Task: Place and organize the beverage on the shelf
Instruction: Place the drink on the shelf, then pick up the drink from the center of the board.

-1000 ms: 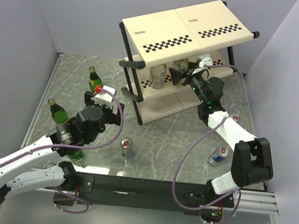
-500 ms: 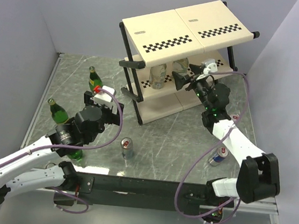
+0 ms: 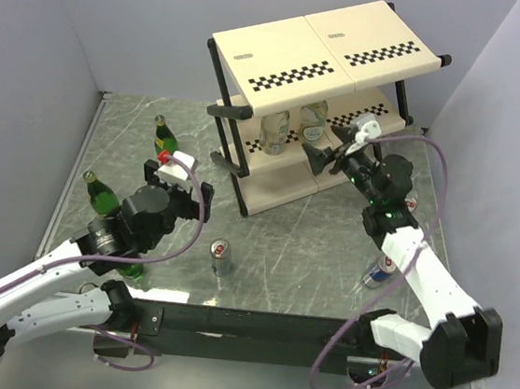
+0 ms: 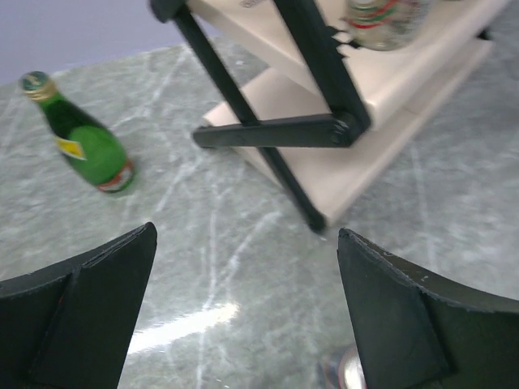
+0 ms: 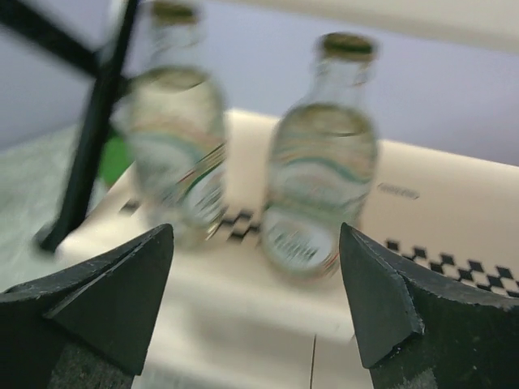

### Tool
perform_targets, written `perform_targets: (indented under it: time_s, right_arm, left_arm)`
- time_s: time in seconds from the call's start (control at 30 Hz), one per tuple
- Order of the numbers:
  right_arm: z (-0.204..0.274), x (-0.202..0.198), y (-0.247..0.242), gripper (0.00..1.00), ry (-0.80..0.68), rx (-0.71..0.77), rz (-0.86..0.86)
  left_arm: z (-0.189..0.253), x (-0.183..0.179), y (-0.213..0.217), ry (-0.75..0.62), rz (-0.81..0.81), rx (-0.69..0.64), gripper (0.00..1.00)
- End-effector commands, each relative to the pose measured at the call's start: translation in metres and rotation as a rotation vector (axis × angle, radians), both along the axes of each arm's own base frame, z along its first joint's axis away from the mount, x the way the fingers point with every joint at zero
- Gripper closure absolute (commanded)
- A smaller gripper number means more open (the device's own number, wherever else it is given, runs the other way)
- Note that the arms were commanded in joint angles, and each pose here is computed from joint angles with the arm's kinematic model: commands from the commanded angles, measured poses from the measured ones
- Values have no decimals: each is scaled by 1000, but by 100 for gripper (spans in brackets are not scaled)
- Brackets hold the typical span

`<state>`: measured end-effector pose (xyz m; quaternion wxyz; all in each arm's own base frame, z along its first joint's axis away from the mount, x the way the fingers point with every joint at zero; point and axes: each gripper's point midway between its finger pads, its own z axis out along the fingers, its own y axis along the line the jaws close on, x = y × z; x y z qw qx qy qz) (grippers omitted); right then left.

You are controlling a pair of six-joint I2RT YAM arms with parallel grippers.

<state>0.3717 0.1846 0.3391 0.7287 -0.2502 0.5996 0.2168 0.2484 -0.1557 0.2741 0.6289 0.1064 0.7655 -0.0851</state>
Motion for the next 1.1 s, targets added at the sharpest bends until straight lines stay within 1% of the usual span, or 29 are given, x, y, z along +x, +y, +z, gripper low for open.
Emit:
perform_targets:
  time_s: [0.0,0.03,0.07,0.1,0.13,0.17,0.2,0.23,0.27,0.3,0.33,0.37,0.4,0.47,0.57,0.73,0.77,0.87,0.97,1.07]
  right_arm:
    - [-13,-47,4,12,26,-138,146]
    - [-17,-57,5,12,37,-167,178]
    - [-15,-78,11,15,9,-205,265]
    - [-26,-90,10,17,81,-230,295]
    - [-28,-102,9,20,108,-244,323]
    - [-31,-113,11,27,131,-259,363]
    - [-39,-124,8,30,209,-267,380]
    - [-41,-132,7,34,235,-267,390]
    - [-44,-138,6,44,256,-276,398]
    - [-53,-144,2,48,306,-282,391]
    - [-55,-148,1,50,315,-284,392]
    - [-55,-152,-2,60,309,-287,382]
    - [-64,-155,-4,64,330,-293,374]
    - [-65,-158,-8,70,324,-287,349]
    - [-74,-163,-10,72,332,-292,355]
    - [-82,-163,-13,71,365,-292,369]
    - [-84,-163,-14,71,365,-293,375]
    - [-87,-164,-15,70,378,-294,385]
    - [-90,-166,-14,68,391,-290,404]
    - [-91,-166,-14,68,400,-286,413]
  left_arm:
    - [19,-15,-14,6,-114,-102,1]
    - [16,-20,-16,27,-133,-119,1]
    - [15,-23,-20,42,-157,-129,0]
    - [13,-27,-26,59,-194,-141,0]
    - [9,-32,-29,89,-211,-157,1]
    - [7,-34,-33,106,-226,-169,1]
    - [5,-37,-36,125,-245,-181,1]
    - [1,-43,-44,161,-280,-213,1]
    - [0,-46,-47,178,-293,-229,1]
    - [-2,-49,-51,195,-310,-245,1]
    - [-3,-54,-56,223,-334,-278,1]
    - [-5,-57,-59,241,-347,-293,0]
    - [-7,-60,-62,259,-359,-306,1]
    - [-13,-67,-68,315,-382,-329,1]
    - [-20,-71,-73,382,-383,-338,1]
    - [-46,-77,-73,505,-348,-293,7]
    - [-50,-77,-72,516,-339,-288,9]
    - [-61,-75,-67,524,-291,-277,9]
    - [-59,-79,-70,504,-311,-297,8]
    - [-65,-85,-75,527,-338,-289,8]
